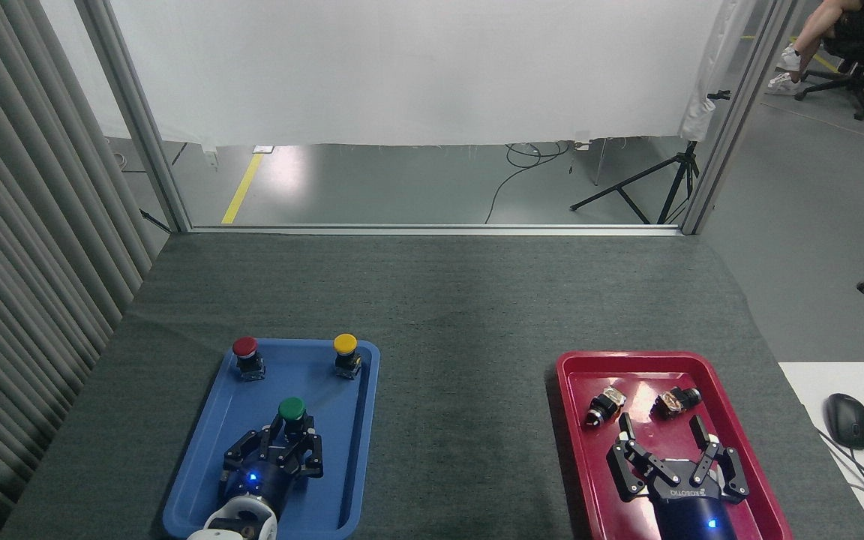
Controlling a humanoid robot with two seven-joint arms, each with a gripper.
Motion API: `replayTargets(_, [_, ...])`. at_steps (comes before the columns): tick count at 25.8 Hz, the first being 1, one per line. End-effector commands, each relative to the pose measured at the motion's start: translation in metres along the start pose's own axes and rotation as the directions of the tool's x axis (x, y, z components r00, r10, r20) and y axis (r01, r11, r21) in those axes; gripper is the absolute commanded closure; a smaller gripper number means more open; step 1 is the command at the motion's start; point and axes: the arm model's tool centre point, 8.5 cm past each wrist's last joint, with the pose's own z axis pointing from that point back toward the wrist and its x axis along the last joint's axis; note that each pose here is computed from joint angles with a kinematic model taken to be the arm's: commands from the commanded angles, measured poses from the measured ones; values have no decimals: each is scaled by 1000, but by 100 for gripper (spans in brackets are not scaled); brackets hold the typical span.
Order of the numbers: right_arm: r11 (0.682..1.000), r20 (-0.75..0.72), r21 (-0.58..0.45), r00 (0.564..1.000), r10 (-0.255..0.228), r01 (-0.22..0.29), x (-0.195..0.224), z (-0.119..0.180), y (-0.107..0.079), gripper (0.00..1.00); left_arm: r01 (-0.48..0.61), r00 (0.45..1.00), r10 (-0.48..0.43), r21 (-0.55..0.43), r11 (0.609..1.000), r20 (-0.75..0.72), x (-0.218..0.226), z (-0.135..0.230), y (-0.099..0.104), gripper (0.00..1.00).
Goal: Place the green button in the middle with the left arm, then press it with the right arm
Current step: 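Carry the green button off the blue tray toward the table middle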
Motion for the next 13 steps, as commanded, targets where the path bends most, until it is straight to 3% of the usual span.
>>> replayTargets(1, [1000,-3,-4,1000,-2,2,-1,-3,-2,1,5,998,-7,32,999,58,1,2,2,94])
replayTargets(2, [1000,-3,-4,1000,0,0,-1,-3,-2,1,1,994,-6,47,999,112,2,3,3,100])
replayTargets(8, [1000,-2,-1,1000,1,-1,-1,-2,-1,1,-31,940,-18,140,990,340,15,4,30,100])
replayTargets(10, [1000,-1,-1,1000,1,-1,-1,-2,-1,1,-12,856,-85,185,983,510,42,-5,60,100])
replayTargets(12, [1000,-1,-1,1000,1,-1,-1,-2,-1,1,36,711,-168,203,979,683,89,-7,72,100])
replayTargets(13, [1000,-3,-1,1000,1,-1,-1,-2,-1,1,57,681,-189,207,977,707,104,-11,76,100])
